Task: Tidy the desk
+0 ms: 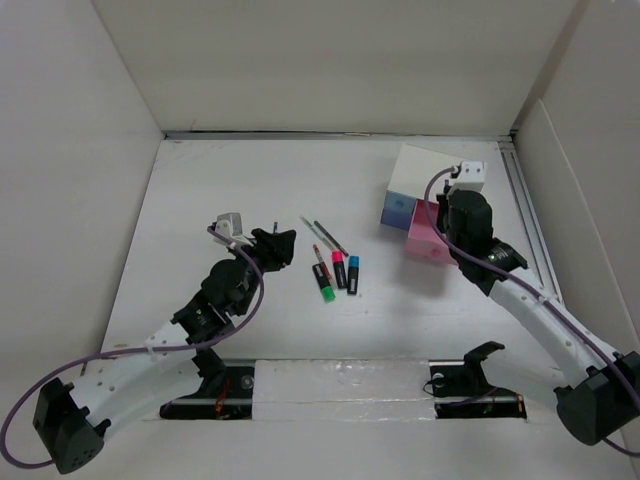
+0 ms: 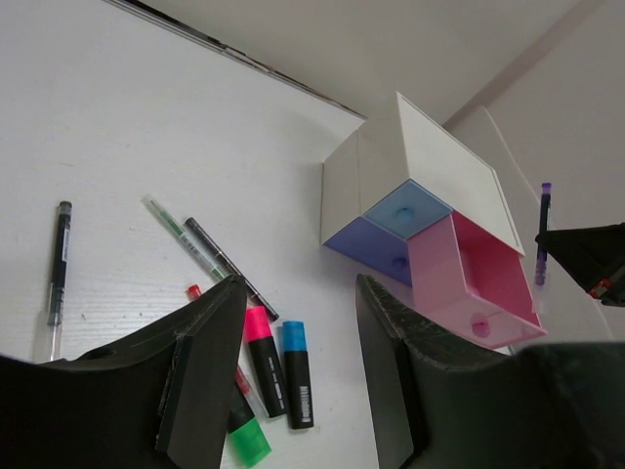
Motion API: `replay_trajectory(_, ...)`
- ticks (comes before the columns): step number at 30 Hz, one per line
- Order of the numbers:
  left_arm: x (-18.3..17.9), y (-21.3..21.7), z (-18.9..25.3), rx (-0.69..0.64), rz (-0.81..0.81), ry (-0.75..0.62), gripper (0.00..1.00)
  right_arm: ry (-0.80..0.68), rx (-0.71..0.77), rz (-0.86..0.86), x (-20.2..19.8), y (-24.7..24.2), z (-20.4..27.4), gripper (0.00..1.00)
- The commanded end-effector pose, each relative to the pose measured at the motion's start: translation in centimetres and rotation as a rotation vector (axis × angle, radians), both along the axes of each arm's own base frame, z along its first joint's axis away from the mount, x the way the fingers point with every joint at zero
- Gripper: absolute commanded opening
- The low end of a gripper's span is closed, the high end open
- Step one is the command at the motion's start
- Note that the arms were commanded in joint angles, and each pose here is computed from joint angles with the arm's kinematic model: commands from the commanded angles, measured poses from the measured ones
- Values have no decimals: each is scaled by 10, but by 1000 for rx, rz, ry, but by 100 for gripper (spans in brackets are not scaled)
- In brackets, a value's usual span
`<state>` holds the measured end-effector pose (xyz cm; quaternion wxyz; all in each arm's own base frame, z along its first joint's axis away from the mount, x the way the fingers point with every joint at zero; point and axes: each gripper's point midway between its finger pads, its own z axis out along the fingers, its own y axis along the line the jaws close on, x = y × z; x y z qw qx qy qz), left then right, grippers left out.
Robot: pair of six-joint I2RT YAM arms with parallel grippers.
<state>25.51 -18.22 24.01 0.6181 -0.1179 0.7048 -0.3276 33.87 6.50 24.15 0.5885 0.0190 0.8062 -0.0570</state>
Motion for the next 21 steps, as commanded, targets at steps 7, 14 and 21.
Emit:
replay_trajectory(7,-2,1,9,-27,-7,-37,44,-31,-54,-119,3,-24,-7,10)
replay_trajectory(14,-1,1,8,-25,-5,-35,44,-73,-72,-131,14,-24,0,12)
replay_trajectory(21,-1,0,7,-26,-13,-36,45,-86,-107,-180,17,-36,0,12)
